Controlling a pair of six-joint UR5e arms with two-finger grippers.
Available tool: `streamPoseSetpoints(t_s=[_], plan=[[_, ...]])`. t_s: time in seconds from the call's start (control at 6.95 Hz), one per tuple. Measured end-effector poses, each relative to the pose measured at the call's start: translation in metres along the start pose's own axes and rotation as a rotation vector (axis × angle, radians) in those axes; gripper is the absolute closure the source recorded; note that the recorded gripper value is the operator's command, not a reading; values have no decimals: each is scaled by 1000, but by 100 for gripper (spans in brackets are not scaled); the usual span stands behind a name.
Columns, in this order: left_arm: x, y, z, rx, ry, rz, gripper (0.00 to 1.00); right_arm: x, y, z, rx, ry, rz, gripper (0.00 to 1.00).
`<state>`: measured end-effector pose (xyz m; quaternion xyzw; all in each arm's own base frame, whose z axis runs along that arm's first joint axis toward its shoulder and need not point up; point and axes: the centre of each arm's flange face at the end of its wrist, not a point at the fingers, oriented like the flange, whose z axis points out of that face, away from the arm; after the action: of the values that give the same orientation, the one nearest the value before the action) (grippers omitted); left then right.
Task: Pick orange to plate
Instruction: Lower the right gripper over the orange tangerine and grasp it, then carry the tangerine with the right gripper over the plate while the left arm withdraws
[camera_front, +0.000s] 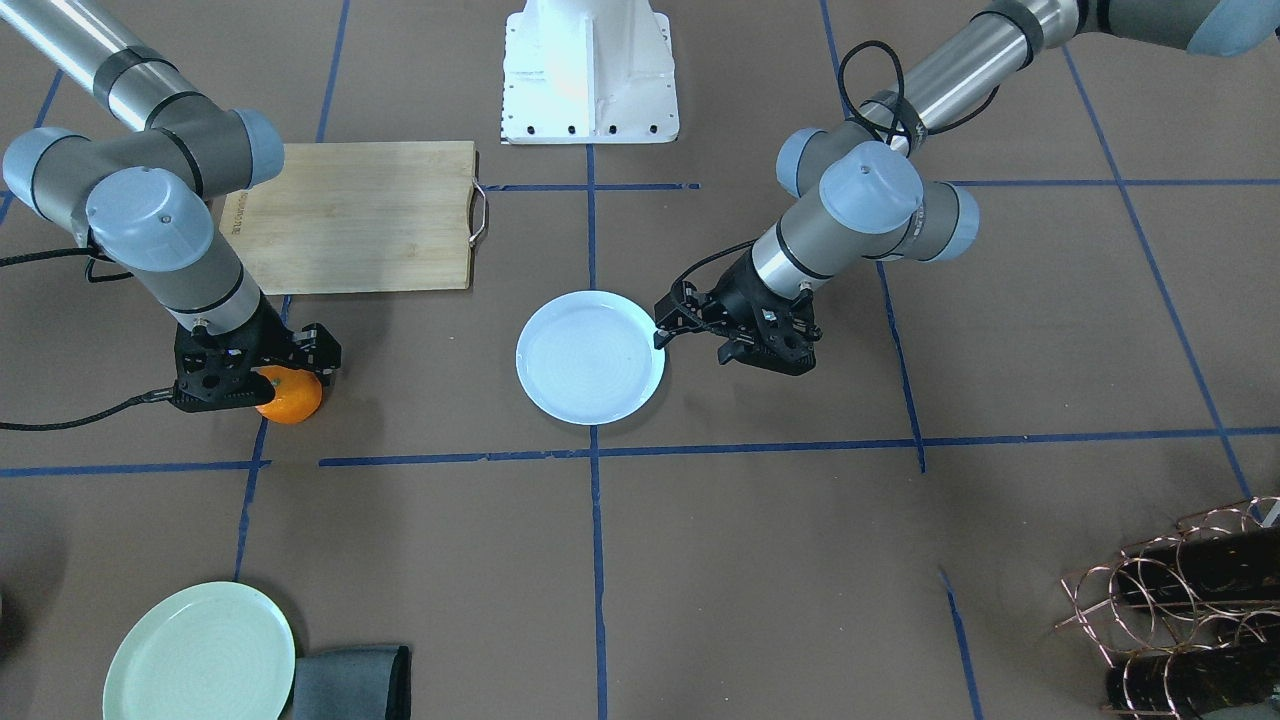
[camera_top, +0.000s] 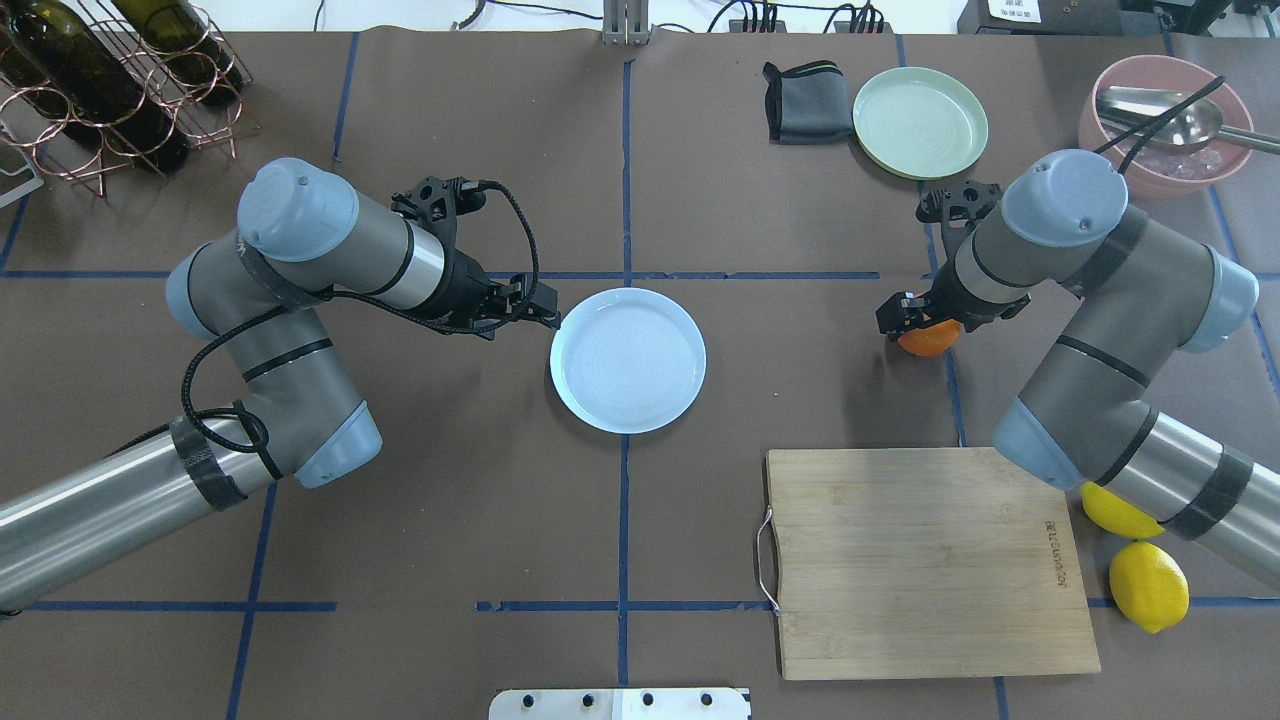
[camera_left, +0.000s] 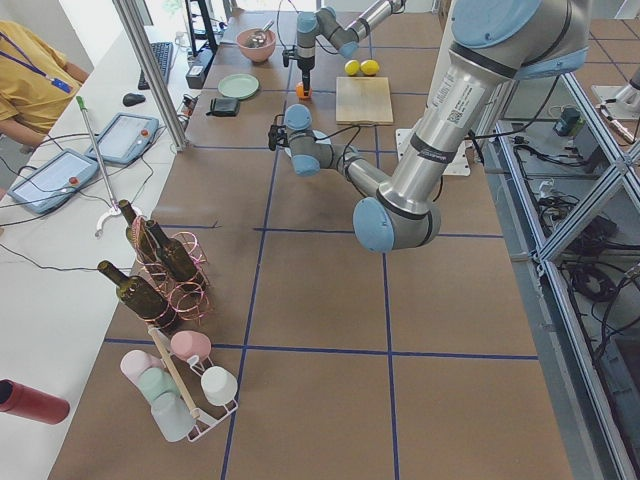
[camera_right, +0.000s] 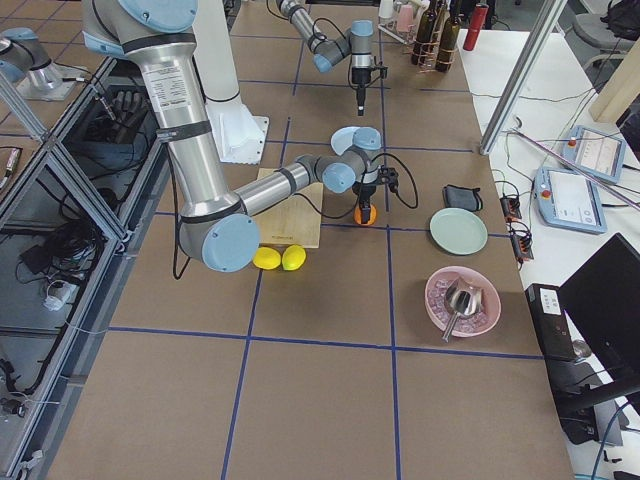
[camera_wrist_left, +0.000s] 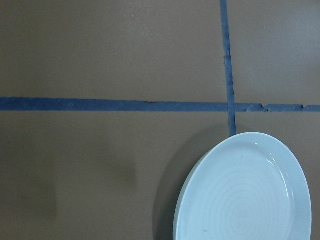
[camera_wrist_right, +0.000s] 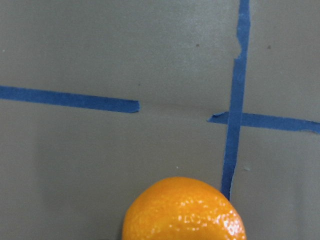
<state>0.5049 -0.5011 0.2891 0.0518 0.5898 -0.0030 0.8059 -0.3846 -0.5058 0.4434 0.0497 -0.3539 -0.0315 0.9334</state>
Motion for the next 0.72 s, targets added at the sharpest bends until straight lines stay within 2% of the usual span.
streamPoseSetpoints(t_s=[0.14,0.29,0.58,0.72], plan=[[0,0,0,0,0,0,5,-1,-1,2,0,3,-1,0],[0,0,0,0,0,1,5,-2,-1,3,0,5,-1,11],[0,0,0,0,0,1,5,-5,-4,4,7,9,-1,70],[2,1,-2,1,4,3,5,-7,-6,2,12,8,1,91]])
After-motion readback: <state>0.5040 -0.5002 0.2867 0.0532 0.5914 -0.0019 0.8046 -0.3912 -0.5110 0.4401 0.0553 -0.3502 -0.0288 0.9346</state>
